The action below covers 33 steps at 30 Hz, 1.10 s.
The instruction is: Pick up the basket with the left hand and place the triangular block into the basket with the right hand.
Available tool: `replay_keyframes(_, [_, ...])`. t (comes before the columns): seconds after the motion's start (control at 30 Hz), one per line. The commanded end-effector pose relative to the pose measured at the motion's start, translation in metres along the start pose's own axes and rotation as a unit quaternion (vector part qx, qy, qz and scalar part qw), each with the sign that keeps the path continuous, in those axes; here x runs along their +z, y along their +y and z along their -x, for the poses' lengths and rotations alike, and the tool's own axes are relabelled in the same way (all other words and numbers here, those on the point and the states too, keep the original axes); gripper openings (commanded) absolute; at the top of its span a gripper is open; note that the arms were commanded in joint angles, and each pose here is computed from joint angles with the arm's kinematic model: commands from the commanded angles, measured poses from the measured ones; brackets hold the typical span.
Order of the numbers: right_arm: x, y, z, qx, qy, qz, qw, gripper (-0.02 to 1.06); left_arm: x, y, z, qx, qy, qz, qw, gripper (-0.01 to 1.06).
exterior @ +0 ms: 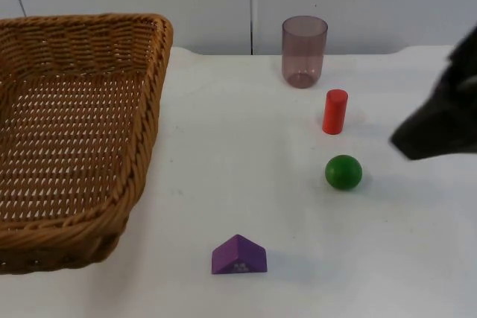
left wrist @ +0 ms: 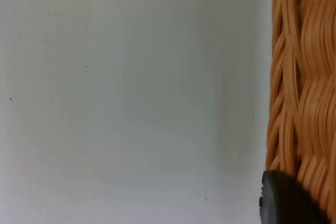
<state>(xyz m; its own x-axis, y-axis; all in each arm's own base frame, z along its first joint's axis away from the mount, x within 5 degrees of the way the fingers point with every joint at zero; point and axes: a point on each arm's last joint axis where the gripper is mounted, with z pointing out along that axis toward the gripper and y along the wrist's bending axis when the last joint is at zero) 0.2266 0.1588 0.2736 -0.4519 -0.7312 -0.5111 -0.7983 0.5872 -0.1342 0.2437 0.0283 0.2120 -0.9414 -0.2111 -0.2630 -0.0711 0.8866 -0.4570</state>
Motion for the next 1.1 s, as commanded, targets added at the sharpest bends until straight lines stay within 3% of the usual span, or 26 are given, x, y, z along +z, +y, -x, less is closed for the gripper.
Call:
replay_keyframes(0.0, [0.016,0.002,0.012,-0.038,0.011,0.014,0.9991,1.05,-0.004,-0.004,0.0,-0.006,-0.012,-0.013,1.0,0.0])
replay_keyframes(0.03, [0.036,0.005,0.026,-0.066,0.022,0.026,0.9972,1.05,-0.004,-0.004,0.0,-0.006,-0.012,-0.013,1.0,0.0])
replay_keyframes(0.2, [0.09,0.011,0.055,-0.124,0.054,0.056,0.9893,1.05,-0.003,-0.004,0.001,-0.007,-0.013,-0.012,1.0,0.0])
replay_keyframes(0.27, [0.102,0.012,0.057,-0.137,0.061,0.062,0.9867,1.05,-0.003,-0.004,0.001,-0.007,-0.013,-0.012,1.0,0.0])
replay_keyframes(0.37, [0.144,0.022,0.059,-0.199,0.075,0.096,0.9724,1.05,-0.003,-0.004,0.001,-0.007,-0.014,-0.011,1.0,0.0])
replay_keyframes(0.5, [0.18,0.031,0.056,-0.239,0.065,0.116,0.9617,1.05,-0.003,-0.004,0.001,-0.007,-0.014,-0.011,1.0,0.0])
replay_keyframes(0.77, [0.22,0.035,0.045,-0.259,0.068,0.133,0.9542,1.01,-0.003,-0.003,0.001,-0.007,-0.013,-0.011,1.0,0.0])
replay_keyframes(0.9, [0.232,0.04,0.041,-0.261,0.061,0.148,0.9519,0.91,-0.003,-0.003,0.001,-0.007,-0.013,-0.011,1.0,0.0])
replay_keyframes(1.07, [0.233,0.042,0.043,-0.254,0.042,0.157,0.9534,0.85,-0.003,-0.003,0.001,-0.007,-0.013,-0.011,1.0,0.0])
